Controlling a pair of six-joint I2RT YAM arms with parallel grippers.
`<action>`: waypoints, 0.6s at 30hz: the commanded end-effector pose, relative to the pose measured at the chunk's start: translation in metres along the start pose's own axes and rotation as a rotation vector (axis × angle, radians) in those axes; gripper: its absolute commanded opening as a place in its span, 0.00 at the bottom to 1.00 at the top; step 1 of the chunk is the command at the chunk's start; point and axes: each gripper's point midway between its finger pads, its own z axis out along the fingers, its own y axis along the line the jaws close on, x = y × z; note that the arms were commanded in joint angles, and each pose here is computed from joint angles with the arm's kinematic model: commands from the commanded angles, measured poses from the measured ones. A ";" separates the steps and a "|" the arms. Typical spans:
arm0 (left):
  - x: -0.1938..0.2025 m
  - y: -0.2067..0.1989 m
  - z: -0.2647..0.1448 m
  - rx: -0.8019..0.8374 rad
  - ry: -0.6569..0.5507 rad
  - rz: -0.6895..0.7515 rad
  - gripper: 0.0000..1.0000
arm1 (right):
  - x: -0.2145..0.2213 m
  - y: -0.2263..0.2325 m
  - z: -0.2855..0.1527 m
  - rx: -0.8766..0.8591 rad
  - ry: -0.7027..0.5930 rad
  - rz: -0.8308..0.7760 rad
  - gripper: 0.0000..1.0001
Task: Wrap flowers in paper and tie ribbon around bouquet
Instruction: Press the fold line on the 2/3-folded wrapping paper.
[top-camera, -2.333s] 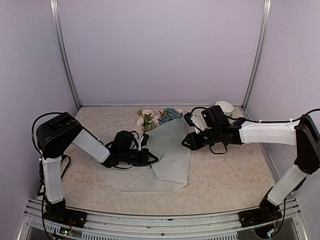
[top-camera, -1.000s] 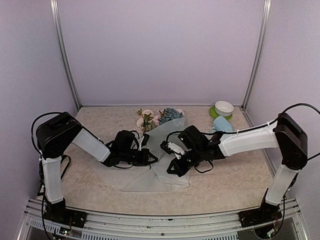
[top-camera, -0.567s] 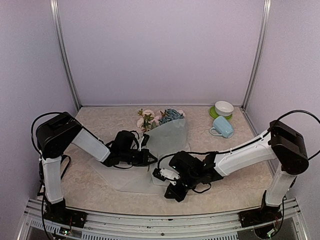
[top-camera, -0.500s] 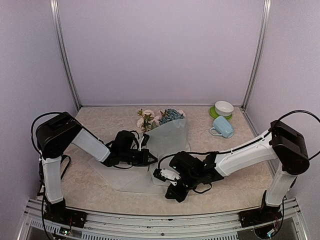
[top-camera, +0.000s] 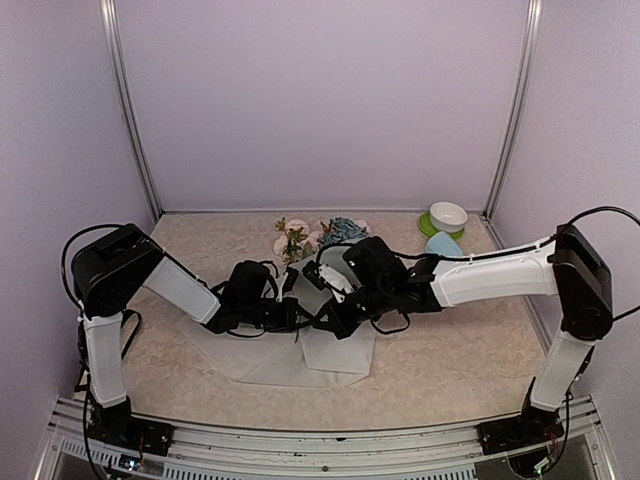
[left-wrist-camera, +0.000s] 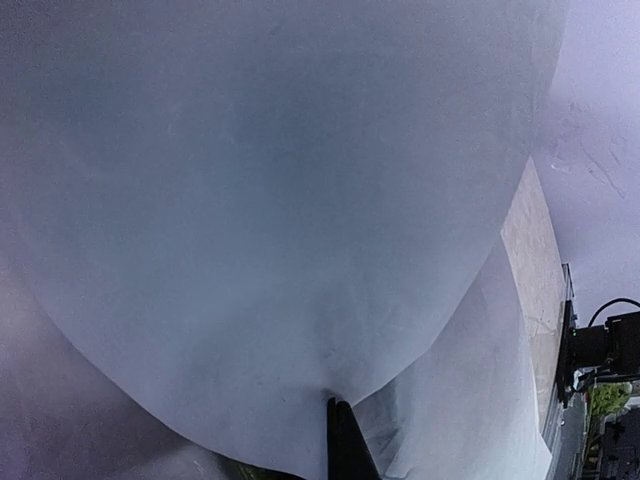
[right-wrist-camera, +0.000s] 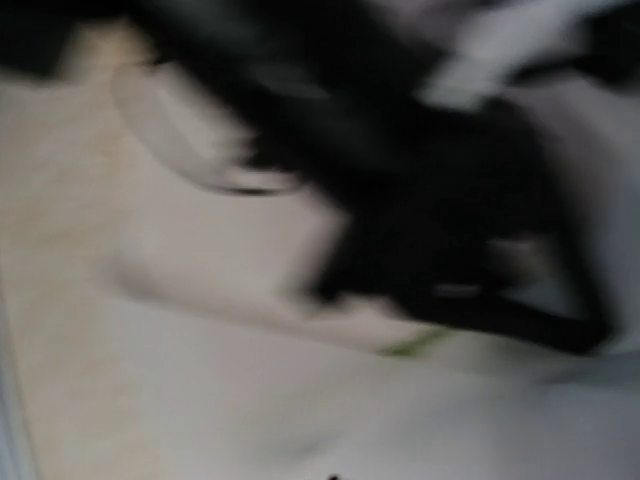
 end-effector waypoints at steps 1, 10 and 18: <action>0.003 0.006 -0.003 -0.048 0.015 0.001 0.00 | 0.031 -0.035 0.034 0.022 0.081 0.092 0.00; -0.042 -0.019 -0.039 -0.104 -0.165 0.039 0.50 | 0.098 -0.054 0.057 0.043 0.218 0.209 0.00; -0.050 -0.051 -0.119 -0.259 -0.338 -0.004 0.61 | 0.105 -0.052 0.058 0.027 0.221 0.223 0.00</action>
